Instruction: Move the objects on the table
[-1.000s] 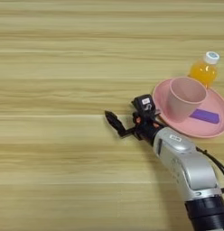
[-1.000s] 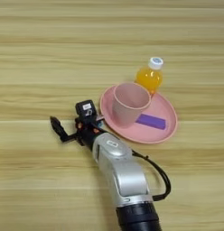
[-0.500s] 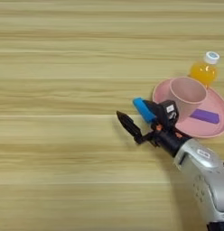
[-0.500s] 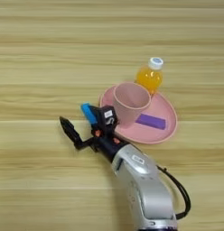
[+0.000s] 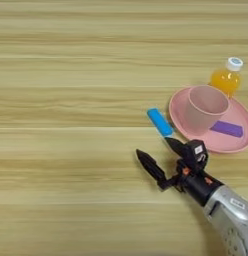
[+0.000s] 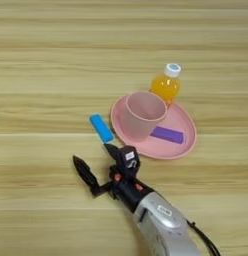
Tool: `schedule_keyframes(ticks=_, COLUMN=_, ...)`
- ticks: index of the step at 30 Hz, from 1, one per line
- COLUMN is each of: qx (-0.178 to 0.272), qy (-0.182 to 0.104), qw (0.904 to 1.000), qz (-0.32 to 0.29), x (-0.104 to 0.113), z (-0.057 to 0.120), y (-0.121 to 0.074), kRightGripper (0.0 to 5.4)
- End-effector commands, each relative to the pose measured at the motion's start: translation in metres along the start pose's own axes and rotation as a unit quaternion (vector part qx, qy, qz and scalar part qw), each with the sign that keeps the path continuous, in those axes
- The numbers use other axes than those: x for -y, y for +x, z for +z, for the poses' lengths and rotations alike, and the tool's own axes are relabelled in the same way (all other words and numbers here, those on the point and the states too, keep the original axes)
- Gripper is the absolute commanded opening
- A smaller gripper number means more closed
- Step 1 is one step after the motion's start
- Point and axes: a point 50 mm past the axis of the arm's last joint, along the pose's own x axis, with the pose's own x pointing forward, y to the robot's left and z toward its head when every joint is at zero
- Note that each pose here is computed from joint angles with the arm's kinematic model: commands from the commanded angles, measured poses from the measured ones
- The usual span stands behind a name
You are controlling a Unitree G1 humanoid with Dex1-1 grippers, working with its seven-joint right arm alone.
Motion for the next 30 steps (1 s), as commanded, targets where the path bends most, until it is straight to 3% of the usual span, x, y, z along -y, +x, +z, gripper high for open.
schedule_keyframes(ticks=1, qx=0.03, qy=-0.025, qw=0.999, qz=-0.022, x=0.006, z=0.01, y=0.0, kRightGripper=5.38)
schedule_keyframes(ticks=16, qx=0.037, qy=-0.004, qw=0.9965, qz=-0.075, x=0.012, z=0.0, y=0.009, kRightGripper=5.38)
schedule_keyframes(ticks=30, qx=0.024, qy=-0.028, qw=0.9926, qz=-0.116, x=0.017, z=-0.007, y=0.029, kRightGripper=5.38)
